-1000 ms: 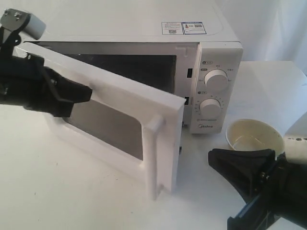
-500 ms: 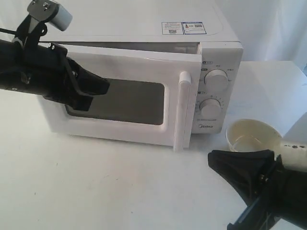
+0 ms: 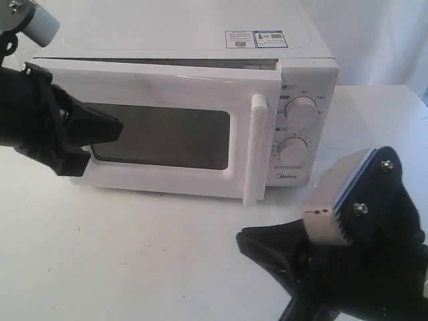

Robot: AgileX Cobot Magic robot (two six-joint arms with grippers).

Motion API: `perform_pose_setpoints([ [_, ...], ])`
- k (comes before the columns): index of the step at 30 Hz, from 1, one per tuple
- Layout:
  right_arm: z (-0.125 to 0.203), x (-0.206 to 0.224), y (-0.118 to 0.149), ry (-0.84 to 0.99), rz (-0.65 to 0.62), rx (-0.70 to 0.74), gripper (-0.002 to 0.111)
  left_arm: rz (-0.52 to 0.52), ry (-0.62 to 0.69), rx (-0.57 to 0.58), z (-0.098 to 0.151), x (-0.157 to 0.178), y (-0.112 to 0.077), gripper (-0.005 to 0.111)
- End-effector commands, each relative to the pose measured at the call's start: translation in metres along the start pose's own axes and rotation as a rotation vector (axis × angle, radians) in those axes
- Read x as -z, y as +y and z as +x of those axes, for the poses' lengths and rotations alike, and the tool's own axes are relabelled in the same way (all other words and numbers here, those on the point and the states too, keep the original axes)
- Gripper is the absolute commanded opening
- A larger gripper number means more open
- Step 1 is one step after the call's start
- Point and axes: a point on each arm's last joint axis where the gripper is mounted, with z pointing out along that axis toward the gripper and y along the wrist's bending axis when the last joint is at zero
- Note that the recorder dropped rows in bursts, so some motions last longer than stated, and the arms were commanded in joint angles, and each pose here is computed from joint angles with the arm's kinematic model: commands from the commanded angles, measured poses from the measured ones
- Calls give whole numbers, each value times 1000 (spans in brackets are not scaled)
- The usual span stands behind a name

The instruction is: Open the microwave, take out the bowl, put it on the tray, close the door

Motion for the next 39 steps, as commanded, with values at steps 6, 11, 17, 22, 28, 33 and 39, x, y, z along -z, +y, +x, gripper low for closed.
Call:
perform_pose_setpoints([
  [6,-9,-11,49,-14,-209,51,0,-17,-20,47,21,21,-14,0],
  [11,-18,-14,60,-149,-212,63,0,-86,-70,82,30,25,-13,0],
  [17,-24,-38,50,-301,-20,41,0,-111,-111,88,33,33,-15,0],
  [22,-20,-59,32,-414,264,56,0,-109,-124,93,32,36,-17,0],
  [28,-14,-70,22,-525,442,88,0,-110,-126,98,33,36,-17,0],
  [33,-8,-87,19,-490,464,79,0,-108,-128,102,32,36,-17,0],
  [39,-21,-104,7,-512,530,46,0,-100,-122,103,33,36,-18,0],
])
